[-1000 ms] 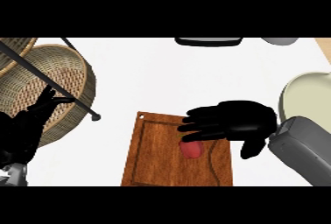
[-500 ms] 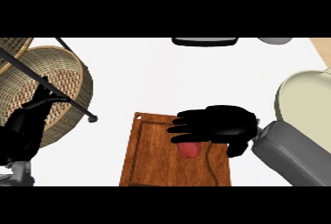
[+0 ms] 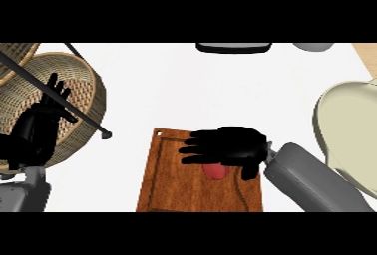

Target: Pick the bell pepper from the cutting board and place it in the pot

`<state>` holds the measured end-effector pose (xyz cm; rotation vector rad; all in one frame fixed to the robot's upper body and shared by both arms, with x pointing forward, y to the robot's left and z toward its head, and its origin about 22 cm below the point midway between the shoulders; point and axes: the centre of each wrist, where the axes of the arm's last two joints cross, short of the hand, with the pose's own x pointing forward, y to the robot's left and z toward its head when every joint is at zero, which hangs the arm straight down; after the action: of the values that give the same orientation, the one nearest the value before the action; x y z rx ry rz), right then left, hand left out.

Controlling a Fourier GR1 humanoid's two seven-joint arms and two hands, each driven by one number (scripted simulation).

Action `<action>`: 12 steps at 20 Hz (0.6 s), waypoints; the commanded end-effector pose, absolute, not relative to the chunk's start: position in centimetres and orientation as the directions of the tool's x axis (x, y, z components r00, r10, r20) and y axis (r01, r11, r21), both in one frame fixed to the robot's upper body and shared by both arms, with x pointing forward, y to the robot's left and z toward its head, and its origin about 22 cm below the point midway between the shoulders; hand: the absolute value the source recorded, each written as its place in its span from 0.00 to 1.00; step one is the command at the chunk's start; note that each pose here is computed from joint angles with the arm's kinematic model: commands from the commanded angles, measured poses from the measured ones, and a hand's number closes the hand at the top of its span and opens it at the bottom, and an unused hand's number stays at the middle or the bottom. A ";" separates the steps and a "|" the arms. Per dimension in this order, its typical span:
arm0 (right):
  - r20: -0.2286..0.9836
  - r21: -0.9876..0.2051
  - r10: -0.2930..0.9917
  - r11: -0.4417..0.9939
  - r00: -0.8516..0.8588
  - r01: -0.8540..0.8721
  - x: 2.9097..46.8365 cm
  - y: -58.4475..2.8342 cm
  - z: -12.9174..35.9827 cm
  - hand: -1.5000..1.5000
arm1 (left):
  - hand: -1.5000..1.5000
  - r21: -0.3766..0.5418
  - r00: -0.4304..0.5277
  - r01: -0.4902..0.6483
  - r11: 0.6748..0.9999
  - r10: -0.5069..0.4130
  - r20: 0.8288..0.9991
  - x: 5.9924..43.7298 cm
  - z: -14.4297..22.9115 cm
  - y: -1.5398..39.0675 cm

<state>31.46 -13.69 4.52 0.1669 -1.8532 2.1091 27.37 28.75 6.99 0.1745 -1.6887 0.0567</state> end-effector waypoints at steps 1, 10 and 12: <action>0.305 -0.940 0.148 -0.113 -0.941 -0.322 31.8 -13.9 3.0 0.00 | 0.50 0.024 -0.194 -0.105 0.994 -0.044 0.980 30.0 8.2 26.7; 0.273 -0.954 -0.025 -0.135 -0.962 -0.267 29.7 -10.3 0.5 1.00 | 0.50 0.014 -0.177 -0.104 0.994 -0.033 0.984 29.2 7.8 25.6; 0.243 -0.965 -0.051 -0.117 -0.969 -0.235 30.6 -10.8 0.2 1.00 | 0.50 0.032 -0.198 -0.088 0.996 -0.049 0.979 29.9 8.2 26.7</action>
<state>31.07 -11.46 1.32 0.2747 -1.8769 2.2582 28.12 28.49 6.85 0.1747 -1.7156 0.0722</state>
